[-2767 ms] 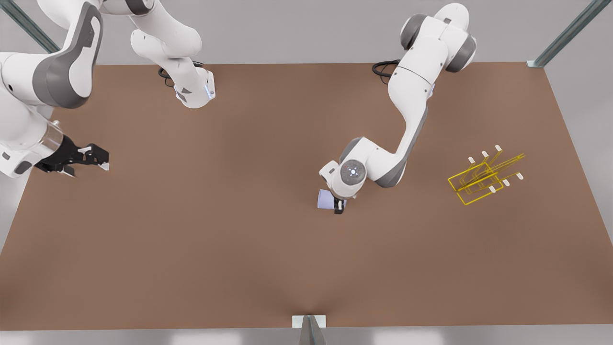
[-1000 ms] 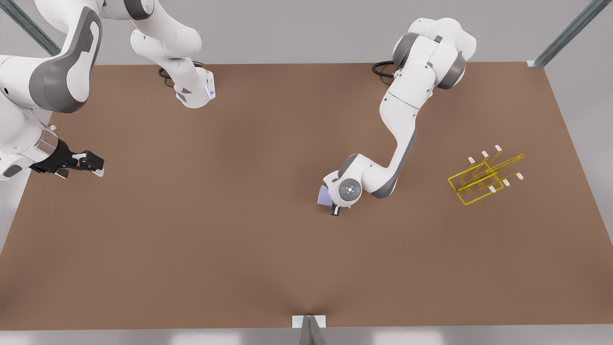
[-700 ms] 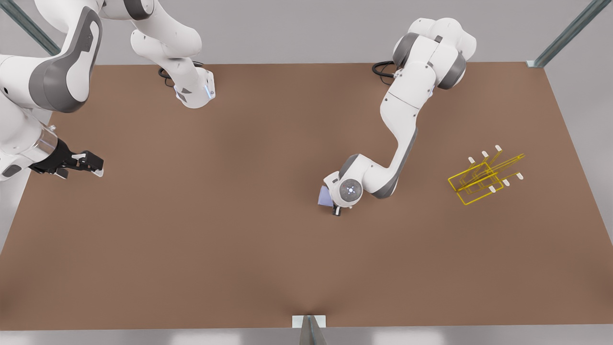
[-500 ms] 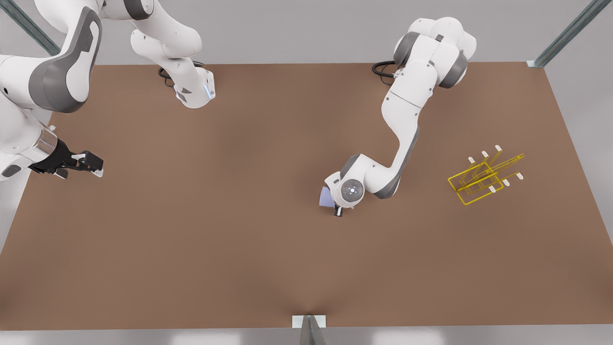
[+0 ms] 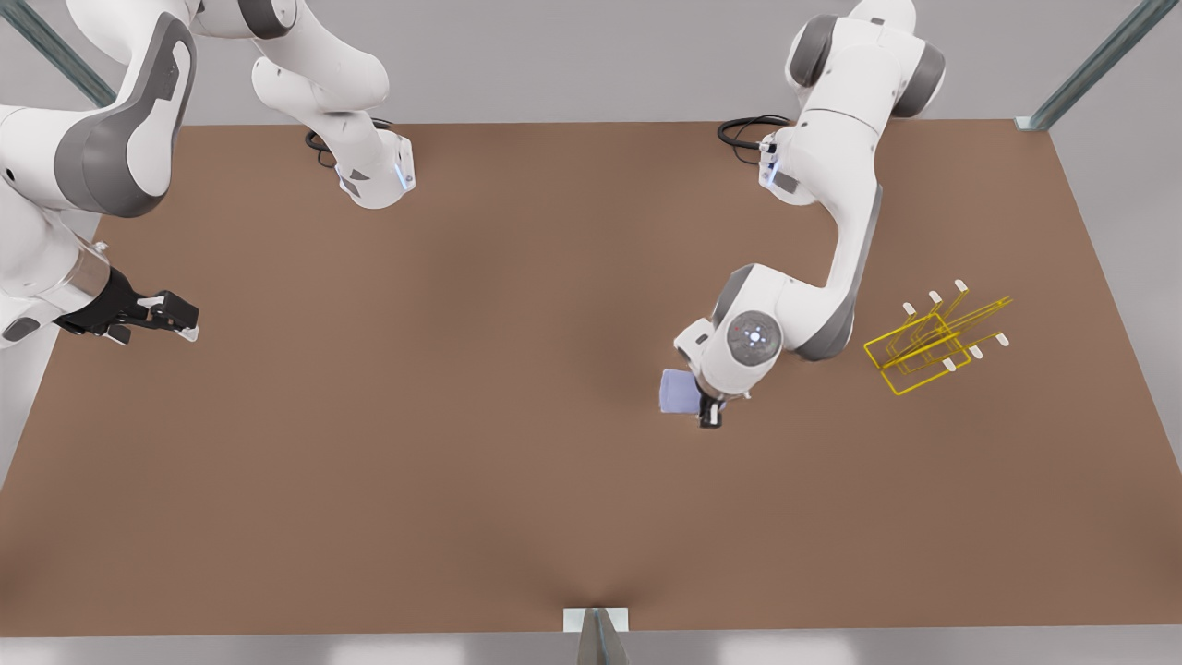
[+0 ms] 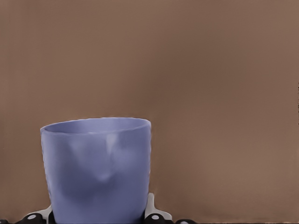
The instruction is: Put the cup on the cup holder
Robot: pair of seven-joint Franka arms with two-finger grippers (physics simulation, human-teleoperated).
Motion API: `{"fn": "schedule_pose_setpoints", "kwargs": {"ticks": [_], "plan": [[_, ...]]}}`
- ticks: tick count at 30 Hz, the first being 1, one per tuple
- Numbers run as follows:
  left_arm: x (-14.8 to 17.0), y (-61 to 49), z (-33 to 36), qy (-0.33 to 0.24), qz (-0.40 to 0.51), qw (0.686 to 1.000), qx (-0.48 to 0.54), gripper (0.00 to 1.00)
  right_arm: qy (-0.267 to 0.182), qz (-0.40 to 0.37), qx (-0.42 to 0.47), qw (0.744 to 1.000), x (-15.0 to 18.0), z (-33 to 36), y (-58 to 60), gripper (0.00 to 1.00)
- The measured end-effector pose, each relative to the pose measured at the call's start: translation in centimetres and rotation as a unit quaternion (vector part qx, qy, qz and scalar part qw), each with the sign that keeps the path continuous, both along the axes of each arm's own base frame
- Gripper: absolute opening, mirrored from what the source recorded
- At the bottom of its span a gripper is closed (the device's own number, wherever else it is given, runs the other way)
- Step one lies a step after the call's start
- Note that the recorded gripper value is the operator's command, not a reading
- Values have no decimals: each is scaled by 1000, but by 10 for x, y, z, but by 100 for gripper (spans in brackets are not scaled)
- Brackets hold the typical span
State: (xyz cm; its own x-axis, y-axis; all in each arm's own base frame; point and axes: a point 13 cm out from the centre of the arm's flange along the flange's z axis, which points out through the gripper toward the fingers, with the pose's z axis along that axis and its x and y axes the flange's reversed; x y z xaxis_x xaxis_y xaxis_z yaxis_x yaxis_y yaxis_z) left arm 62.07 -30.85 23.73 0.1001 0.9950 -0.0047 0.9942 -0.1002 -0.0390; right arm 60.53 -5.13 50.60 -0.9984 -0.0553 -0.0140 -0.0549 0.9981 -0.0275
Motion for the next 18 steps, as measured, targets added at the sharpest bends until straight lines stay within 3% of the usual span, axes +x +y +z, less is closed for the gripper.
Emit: {"fn": "schedule_pose_setpoints", "kwargs": {"ticks": [4, 8, 13, 18], "plan": [[-1, 42, 76, -39, -11, 996, 79, 55, -2, 0, 0, 1000, 1, 2, 1, 100], [4, 75, 140, -87, -28, 973, 213, 53, -3, 0, 0, 1000, 1, 2, 0, 100], [3, 117, 184, -127, -39, 899, 417, 53, -2, 0, 0, 1000, 1, 2, 0, 100], [-17, 117, 199, -129, -48, 809, 571, 54, -3, -1, 0, 1000, 1, 2, 0, 100]]}}
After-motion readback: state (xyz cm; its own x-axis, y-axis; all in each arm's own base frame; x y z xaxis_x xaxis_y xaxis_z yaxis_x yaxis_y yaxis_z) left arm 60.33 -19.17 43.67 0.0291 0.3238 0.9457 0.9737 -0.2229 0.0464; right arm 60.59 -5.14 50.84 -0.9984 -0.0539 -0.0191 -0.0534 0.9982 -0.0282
